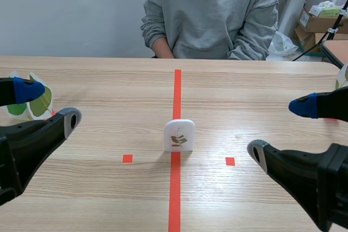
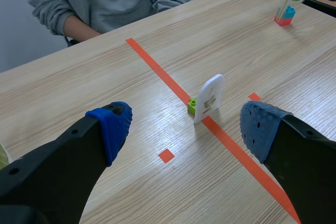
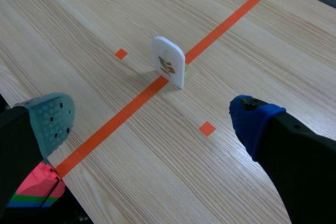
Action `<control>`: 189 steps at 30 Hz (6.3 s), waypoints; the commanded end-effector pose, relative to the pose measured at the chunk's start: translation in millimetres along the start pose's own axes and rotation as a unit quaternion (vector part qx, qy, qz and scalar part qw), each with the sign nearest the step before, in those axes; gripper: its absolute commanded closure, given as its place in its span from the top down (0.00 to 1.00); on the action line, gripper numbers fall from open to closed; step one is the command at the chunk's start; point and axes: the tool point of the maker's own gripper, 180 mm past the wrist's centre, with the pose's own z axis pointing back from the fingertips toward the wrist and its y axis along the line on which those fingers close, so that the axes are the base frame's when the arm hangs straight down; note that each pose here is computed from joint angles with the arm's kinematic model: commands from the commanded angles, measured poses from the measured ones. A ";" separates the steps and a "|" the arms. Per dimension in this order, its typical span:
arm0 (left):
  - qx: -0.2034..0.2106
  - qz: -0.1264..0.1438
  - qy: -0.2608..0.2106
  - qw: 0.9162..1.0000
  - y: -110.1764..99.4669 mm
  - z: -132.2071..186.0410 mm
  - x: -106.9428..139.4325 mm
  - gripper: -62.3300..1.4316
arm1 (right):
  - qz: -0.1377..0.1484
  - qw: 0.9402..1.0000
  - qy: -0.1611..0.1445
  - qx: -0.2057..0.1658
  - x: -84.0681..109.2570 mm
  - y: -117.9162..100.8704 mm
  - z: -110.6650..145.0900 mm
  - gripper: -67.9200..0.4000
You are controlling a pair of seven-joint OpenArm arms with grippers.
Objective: Do the leaf sorting experiment
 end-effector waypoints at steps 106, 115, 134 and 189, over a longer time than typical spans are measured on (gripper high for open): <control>0.021 0.026 -0.029 0.999 0.9 0.8 10.5 0.73 | 0.090 0.992 0.062 0.069 -64.8 -19.3 -227.9 0.05; 0.021 0.026 -0.029 0.999 0.9 0.8 10.5 0.73 | 0.086 0.992 0.058 0.067 -62.6 -20.5 -227.8 0.05; 0.021 0.026 -0.029 0.999 0.9 0.8 10.6 0.73 | -0.035 0.990 0.045 -0.126 -69.0 -124.0 -150.1 0.02; 0.021 0.025 -0.032 0.999 1.2 0.5 11.9 0.73 | -0.127 0.871 0.062 -0.471 -145.3 -287.4 42.1 0.40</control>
